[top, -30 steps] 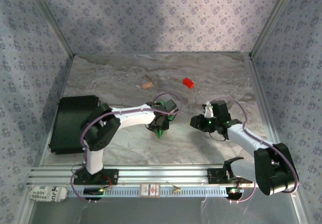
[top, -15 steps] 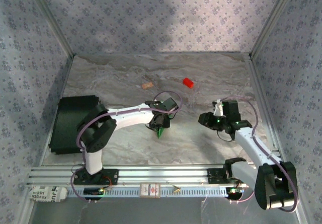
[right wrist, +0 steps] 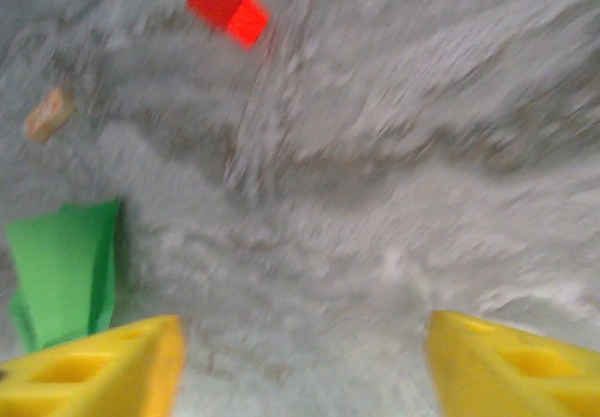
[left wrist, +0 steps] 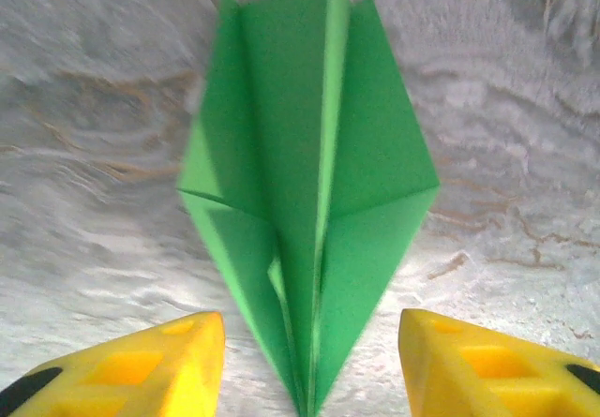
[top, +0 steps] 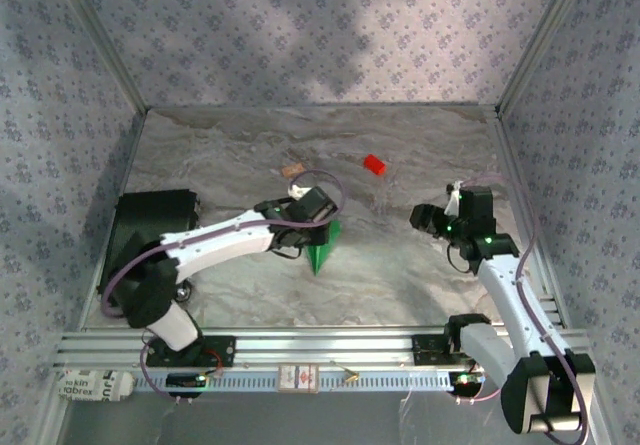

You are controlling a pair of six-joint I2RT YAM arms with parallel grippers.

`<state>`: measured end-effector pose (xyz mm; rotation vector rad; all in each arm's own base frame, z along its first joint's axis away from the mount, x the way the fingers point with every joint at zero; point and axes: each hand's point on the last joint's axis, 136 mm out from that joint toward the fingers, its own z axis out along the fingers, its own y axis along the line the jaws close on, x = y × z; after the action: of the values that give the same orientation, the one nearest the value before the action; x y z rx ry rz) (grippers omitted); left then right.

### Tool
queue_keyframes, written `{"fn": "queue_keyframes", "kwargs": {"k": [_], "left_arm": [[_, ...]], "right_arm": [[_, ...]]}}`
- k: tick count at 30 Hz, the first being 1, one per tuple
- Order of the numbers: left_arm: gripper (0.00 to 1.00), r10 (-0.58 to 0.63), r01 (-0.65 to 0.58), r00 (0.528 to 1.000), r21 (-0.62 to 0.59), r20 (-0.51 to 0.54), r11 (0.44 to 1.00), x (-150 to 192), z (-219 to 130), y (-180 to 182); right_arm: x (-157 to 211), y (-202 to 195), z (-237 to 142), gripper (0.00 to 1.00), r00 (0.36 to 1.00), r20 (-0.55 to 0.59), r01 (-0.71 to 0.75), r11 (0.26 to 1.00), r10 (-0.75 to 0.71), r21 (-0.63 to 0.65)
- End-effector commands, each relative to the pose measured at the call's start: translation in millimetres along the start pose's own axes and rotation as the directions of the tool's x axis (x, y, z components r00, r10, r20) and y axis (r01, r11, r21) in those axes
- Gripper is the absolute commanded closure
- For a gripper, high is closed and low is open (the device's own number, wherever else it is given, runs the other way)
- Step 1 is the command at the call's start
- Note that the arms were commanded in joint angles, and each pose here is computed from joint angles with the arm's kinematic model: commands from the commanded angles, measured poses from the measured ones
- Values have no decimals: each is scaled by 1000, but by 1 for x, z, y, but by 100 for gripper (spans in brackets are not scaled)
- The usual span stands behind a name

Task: Fold a paper plane with a square sheet of paper (pick it up from the middle)
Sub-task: Turn over a paper plane at the center of the table.

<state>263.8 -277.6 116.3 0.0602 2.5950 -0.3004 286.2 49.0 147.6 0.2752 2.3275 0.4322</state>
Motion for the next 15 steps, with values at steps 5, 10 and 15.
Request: {"fn": "queue_keyframes", "kwargs": {"k": [5, 10, 15], "left_arm": [[28, 89, -72, 970, -83, 227, 994, -55, -12, 81], [3, 90, -46, 966, -179, 242, 983, -79, -18, 148], [0, 113, -34, 951, -263, 289, 964, -89, -15, 208]], "right_arm": [[-45, -56, 7, 1, 945, 226, 147, 922, -239, 359], [-42, -77, 37, 1, 932, 179, 209, 872, -314, 443], [-48, -71, 62, 1, 886, 254, 275, 880, -389, 387]]}}
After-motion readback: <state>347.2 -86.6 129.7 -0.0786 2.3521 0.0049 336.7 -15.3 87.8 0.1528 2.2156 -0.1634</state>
